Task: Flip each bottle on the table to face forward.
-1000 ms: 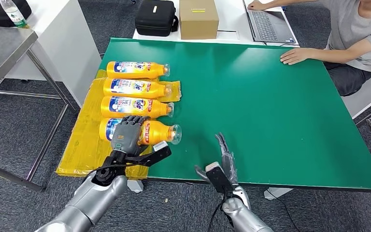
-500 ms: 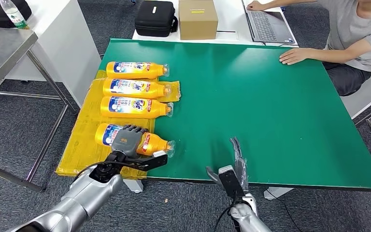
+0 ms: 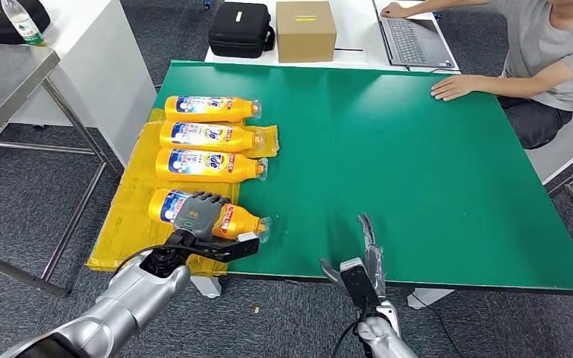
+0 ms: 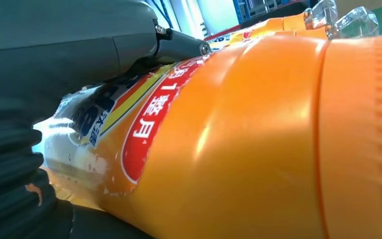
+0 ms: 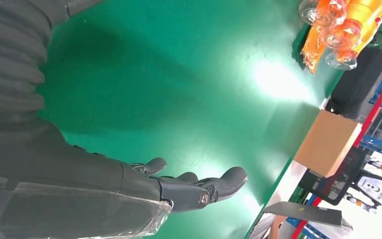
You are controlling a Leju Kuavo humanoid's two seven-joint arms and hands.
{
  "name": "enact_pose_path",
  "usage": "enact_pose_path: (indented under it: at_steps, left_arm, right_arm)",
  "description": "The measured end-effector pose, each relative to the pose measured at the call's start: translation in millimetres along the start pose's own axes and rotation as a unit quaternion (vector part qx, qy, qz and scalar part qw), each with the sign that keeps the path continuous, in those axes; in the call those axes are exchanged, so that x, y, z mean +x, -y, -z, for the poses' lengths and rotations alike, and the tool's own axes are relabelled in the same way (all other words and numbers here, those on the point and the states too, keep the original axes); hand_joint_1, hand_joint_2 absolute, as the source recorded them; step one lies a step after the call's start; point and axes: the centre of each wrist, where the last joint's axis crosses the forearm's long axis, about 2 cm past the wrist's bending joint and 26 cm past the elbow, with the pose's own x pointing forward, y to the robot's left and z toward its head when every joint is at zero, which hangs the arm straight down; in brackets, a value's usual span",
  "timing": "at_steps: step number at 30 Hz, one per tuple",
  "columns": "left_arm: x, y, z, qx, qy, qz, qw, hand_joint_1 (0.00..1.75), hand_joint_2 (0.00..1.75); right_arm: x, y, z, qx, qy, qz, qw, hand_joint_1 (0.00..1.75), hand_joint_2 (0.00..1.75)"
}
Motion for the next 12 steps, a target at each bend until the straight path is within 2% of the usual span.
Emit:
enact_pose_path:
  at_steps: [2, 3, 6, 10, 12]
  left_arm:
    - [2.6, -0.1, 0.1, 0.005, 0.002, 0.003, 1.000, 0.31, 1.75]
    - [4.0, -0.4, 0.3, 0.008, 0.002, 0.004, 1.000, 0.03, 1.75]
    - [7.4, -1.2, 0.7, 0.016, 0.003, 0.008, 1.000, 0.00, 1.75]
    - [10.1, -2.1, 1.0, 0.027, 0.006, 0.014, 1.000, 0.00, 0.00]
    - [11.0, -2.4, 1.0, 0.033, 0.008, 0.016, 0.999, 0.00, 0.00]
  right_arm:
    - [0.1, 0.9, 0.5, -0.003, 0.001, -0.001, 1.000, 0.00, 1.75]
    - [0.0, 1.3, 0.7, -0.004, 0.001, -0.002, 1.000, 0.00, 1.75]
    - [-0.3, 2.2, 0.3, -0.006, 0.002, -0.004, 1.000, 0.00, 1.75]
    - [-1.0, 3.0, -0.7, -0.007, 0.002, -0.008, 1.000, 0.00, 1.75]
    - [-1.3, 3.3, -1.2, -0.008, 0.002, -0.009, 1.000, 0.00, 1.75]
